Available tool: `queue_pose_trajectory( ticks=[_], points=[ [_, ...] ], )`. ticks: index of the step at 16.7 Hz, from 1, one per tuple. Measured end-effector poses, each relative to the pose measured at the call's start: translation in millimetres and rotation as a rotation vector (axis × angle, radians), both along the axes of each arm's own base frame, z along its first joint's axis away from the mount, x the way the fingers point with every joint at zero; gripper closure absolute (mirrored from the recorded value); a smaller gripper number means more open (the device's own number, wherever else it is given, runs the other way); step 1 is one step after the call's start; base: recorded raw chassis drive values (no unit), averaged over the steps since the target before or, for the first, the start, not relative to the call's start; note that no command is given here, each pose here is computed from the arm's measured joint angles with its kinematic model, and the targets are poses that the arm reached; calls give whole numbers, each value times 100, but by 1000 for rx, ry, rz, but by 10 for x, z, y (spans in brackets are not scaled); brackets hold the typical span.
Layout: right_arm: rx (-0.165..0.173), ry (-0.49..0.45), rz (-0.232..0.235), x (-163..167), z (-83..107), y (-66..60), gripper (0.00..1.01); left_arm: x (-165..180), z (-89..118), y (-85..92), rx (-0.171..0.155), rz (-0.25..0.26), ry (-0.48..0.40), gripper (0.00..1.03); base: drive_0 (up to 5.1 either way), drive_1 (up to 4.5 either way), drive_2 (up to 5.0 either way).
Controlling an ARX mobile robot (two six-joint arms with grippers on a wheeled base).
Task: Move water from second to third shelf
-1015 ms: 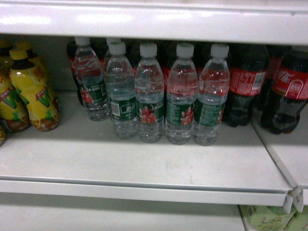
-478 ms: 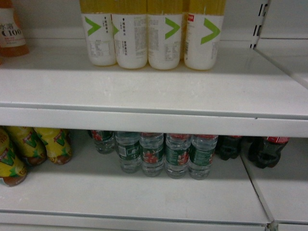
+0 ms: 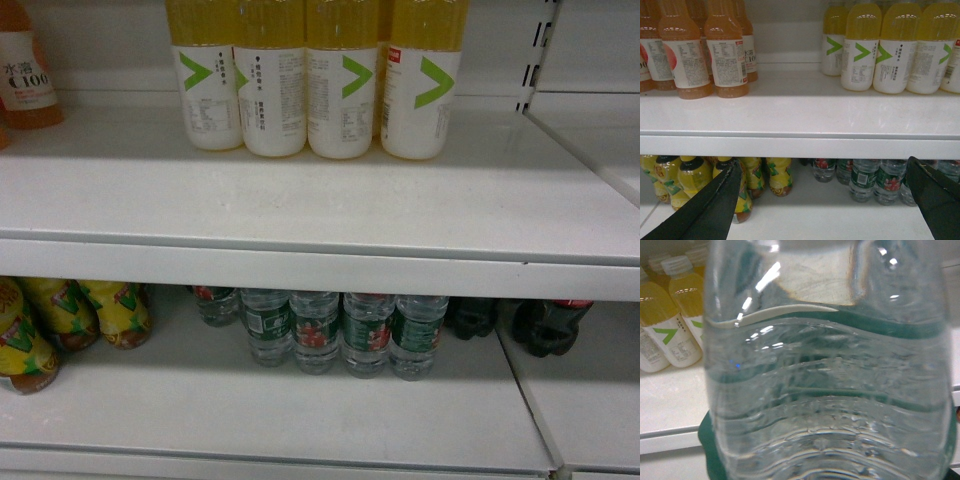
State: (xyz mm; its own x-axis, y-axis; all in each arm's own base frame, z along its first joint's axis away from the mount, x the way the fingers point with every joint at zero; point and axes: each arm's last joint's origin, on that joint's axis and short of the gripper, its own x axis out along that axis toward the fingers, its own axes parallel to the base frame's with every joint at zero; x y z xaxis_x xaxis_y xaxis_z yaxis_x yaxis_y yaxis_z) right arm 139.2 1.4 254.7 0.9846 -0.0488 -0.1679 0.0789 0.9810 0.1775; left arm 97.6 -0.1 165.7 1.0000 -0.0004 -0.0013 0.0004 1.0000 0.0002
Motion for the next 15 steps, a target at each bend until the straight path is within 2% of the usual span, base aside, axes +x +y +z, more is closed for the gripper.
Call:
queue_pose_trajectory(
  ticks=[3, 5, 15],
  points=[
    [0, 0, 0, 0, 0, 0, 58, 0, 0, 0, 0, 0, 0, 5, 0, 0, 0],
    [-1, 6, -12, -1, -7, -11, 58, 0, 0, 0, 0, 0, 0, 5, -405, 213, 213],
    [0, 2, -4, 0, -2, -7, 58, 0, 0, 0, 0, 0, 0, 5, -427, 210, 210]
  ],
)
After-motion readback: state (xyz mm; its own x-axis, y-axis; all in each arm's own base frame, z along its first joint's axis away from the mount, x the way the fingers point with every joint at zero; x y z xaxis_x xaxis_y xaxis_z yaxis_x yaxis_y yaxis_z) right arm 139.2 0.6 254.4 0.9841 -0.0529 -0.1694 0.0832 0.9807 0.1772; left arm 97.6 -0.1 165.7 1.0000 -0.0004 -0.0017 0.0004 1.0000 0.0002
